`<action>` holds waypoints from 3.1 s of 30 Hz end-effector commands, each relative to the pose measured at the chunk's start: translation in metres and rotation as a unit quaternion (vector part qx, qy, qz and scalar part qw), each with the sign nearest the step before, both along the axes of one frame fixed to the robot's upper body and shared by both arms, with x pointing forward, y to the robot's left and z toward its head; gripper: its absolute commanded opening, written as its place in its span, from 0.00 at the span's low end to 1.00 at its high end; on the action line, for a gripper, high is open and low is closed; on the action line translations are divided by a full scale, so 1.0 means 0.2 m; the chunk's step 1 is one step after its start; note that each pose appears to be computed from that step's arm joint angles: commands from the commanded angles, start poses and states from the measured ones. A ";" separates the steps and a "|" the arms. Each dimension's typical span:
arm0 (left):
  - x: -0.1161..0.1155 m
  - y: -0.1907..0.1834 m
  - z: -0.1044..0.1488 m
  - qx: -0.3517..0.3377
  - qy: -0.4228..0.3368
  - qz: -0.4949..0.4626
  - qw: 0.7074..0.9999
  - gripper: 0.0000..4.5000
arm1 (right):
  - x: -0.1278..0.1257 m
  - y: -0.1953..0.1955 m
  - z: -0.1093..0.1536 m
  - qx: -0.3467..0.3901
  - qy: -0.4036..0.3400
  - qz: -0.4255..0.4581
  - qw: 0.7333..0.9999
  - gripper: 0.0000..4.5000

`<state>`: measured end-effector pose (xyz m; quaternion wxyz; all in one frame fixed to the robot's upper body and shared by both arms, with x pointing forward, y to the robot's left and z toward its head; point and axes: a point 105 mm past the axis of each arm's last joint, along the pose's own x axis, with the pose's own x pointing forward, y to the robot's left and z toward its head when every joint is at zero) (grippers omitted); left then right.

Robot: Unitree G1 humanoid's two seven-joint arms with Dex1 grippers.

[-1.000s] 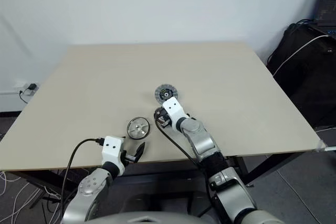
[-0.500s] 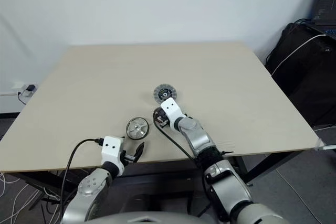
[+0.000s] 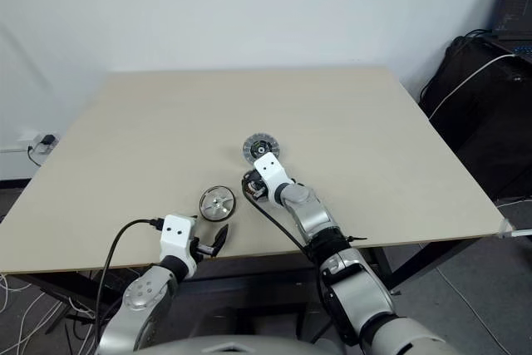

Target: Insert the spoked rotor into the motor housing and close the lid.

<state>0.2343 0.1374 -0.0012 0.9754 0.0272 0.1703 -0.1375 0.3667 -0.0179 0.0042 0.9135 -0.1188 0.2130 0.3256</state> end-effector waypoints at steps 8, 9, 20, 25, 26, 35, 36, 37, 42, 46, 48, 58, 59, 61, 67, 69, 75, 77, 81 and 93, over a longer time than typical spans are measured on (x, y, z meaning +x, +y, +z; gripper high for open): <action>0.02 0.00 0.09 -0.002 -0.037 -0.002 0.999 1.00 | 0.01 -0.01 0.17 0.048 -0.036 0.013 0.998 0.89; 0.02 0.00 0.09 -0.002 -0.037 -0.002 0.999 1.00 | 0.01 -0.01 0.20 0.055 -0.042 0.014 0.997 0.87; 0.03 -0.02 0.09 -0.005 -0.037 -0.006 0.999 1.00 | 0.00 0.01 0.21 0.016 -0.059 0.020 0.998 0.12; 0.03 -0.01 0.09 -0.005 -0.037 -0.003 0.999 1.00 | -0.01 0.03 0.18 0.001 -0.052 0.027 0.998 0.01; 0.03 -0.01 0.09 -0.005 -0.037 -0.003 0.999 1.00 | -0.01 0.03 0.17 -0.001 -0.051 0.027 0.998 0.01; 0.02 -0.02 0.09 -0.006 -0.036 -0.005 0.999 1.00 | 0.02 0.01 0.15 -0.009 -0.046 0.009 0.999 0.01; 0.02 -0.02 0.09 -0.006 -0.036 -0.006 0.999 1.00 | 0.03 0.01 0.15 -0.009 -0.046 0.008 0.999 0.01; 0.02 -0.02 0.09 -0.006 -0.035 -0.007 0.999 1.00 | 0.03 0.01 0.14 -0.009 -0.046 0.007 0.999 0.01; 0.02 -0.02 0.09 -0.006 -0.035 -0.008 0.999 1.00 | 0.03 0.01 0.13 -0.012 -0.043 0.004 0.999 0.01; 0.02 -0.02 0.09 -0.008 -0.034 -0.010 0.999 1.00 | 0.04 0.01 0.12 -0.013 -0.043 0.003 0.999 0.01; 0.01 -0.03 0.09 -0.009 -0.032 -0.010 0.999 1.00 | 0.04 0.01 0.12 -0.013 -0.042 0.003 0.999 0.01; 0.01 -0.03 0.08 -0.012 -0.029 -0.011 0.999 1.00 | 0.05 0.02 0.11 -0.012 -0.037 0.005 0.999 0.01; 0.01 -0.03 0.08 -0.012 -0.029 -0.011 0.999 1.00 | 0.05 0.02 0.10 -0.011 -0.036 0.005 0.999 0.01; 0.01 -0.03 0.08 -0.012 -0.029 -0.011 0.999 1.00 | 0.05 0.03 0.10 -0.012 -0.035 0.006 0.999 0.01; 0.01 -0.03 0.07 -0.012 -0.027 -0.009 1.000 1.00 | 0.05 0.04 0.08 -0.013 -0.030 0.009 0.999 0.01; 0.00 -0.03 0.07 -0.012 -0.026 -0.008 1.000 1.00 | 0.05 0.04 0.08 -0.014 -0.027 0.010 0.999 0.01; 0.00 -0.02 0.07 -0.012 -0.025 -0.006 1.000 1.00 | 0.04 0.07 0.05 -0.018 -0.019 0.018 0.999 0.01; 0.00 -0.02 0.07 -0.012 -0.025 -0.006 1.000 1.00 | 0.03 0.07 0.05 -0.015 -0.021 0.021 0.999 0.01; -0.01 -0.02 0.07 -0.012 -0.024 -0.007 1.000 1.00 | 0.03 0.07 0.07 -0.011 -0.026 0.020 0.999 0.01; 0.00 -0.03 0.06 -0.013 -0.021 -0.013 1.000 1.00 | -0.01 0.09 0.08 0.002 -0.027 0.046 0.999 0.01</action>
